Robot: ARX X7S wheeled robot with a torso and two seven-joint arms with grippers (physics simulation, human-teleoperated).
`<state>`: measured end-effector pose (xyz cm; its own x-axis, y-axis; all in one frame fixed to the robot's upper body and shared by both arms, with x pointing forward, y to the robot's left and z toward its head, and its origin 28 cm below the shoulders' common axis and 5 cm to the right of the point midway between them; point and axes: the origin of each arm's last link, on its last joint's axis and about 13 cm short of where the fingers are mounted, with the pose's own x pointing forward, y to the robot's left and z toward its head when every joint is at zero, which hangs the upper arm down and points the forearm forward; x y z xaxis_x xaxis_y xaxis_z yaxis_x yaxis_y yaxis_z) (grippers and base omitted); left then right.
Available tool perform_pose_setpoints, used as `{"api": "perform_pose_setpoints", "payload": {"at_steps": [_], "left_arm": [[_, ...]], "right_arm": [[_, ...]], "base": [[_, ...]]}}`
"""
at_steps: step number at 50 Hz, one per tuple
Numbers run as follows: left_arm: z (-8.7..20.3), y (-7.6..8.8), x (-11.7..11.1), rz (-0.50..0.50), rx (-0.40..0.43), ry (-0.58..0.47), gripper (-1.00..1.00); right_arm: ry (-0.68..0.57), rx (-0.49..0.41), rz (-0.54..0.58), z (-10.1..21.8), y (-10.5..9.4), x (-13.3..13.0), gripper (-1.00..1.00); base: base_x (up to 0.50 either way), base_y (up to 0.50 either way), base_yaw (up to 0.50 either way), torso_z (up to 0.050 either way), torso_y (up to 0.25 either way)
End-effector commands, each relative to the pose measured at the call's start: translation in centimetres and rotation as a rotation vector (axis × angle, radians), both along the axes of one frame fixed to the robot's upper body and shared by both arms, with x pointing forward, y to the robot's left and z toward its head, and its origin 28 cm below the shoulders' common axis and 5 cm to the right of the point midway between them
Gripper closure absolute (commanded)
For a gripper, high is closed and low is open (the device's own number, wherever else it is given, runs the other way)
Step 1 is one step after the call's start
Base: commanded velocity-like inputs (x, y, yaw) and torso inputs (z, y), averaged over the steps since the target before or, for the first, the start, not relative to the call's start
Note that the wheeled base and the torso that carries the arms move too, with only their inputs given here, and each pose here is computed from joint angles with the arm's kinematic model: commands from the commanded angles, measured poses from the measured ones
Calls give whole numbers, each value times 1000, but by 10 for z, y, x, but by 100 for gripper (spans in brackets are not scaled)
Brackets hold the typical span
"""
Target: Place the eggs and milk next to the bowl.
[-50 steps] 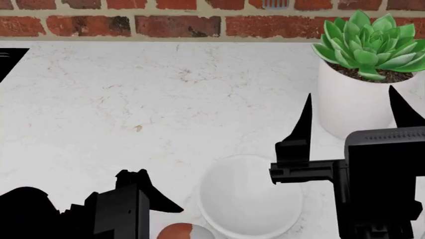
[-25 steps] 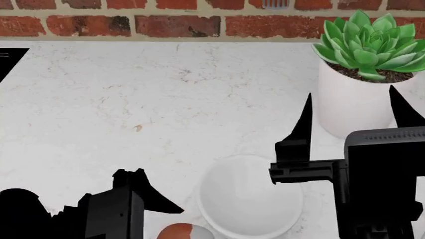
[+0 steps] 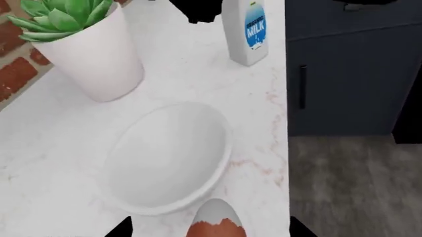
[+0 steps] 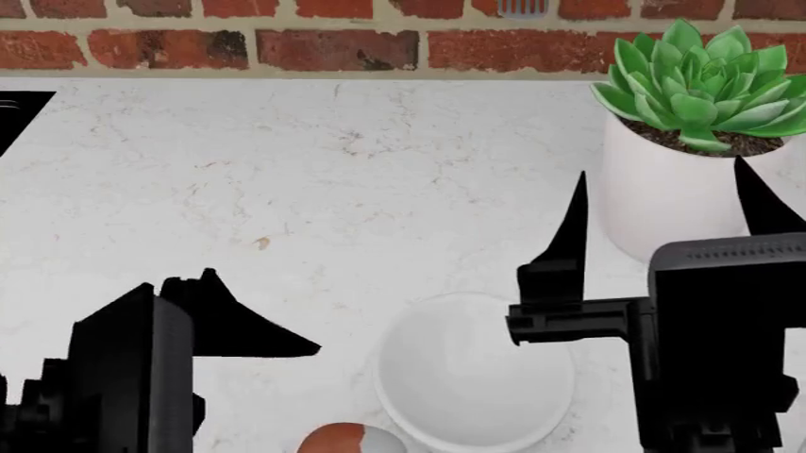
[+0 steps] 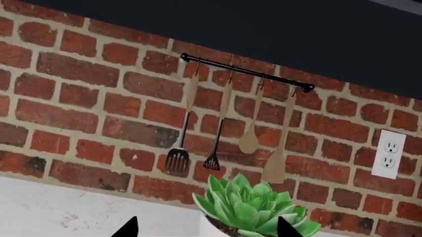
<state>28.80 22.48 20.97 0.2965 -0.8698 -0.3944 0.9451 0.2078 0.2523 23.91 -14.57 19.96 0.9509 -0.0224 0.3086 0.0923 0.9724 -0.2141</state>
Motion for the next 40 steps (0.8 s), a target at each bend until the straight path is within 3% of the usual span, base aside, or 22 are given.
{"api": "perform_pose_setpoints", "payload": {"at_steps": [1,7,12,25,40], "left_arm": [[15,11,-10,61,-103,13,-100],[20,22,-14,181,-186,12,-100],[26,28,-25,191,-205,6,-100],[35,50,-29,389,-269,-19,-100],[24,73,-35,620,-231,-28,-100]], "right_arm": [[-15,6,-2,3,-2,-1,-100],[-21,4,0,5,-1,0,-100],[-23,6,7,5,-1,2,-100],[-27,8,19,6,1,3,-100],[-25,19,27,2,0,6,-100]], "base": [[0,0,0,0,0],[0,0,0,0,0],[0,0,0,0,0],[0,0,0,0,0],[0,0,0,0,0]]}}
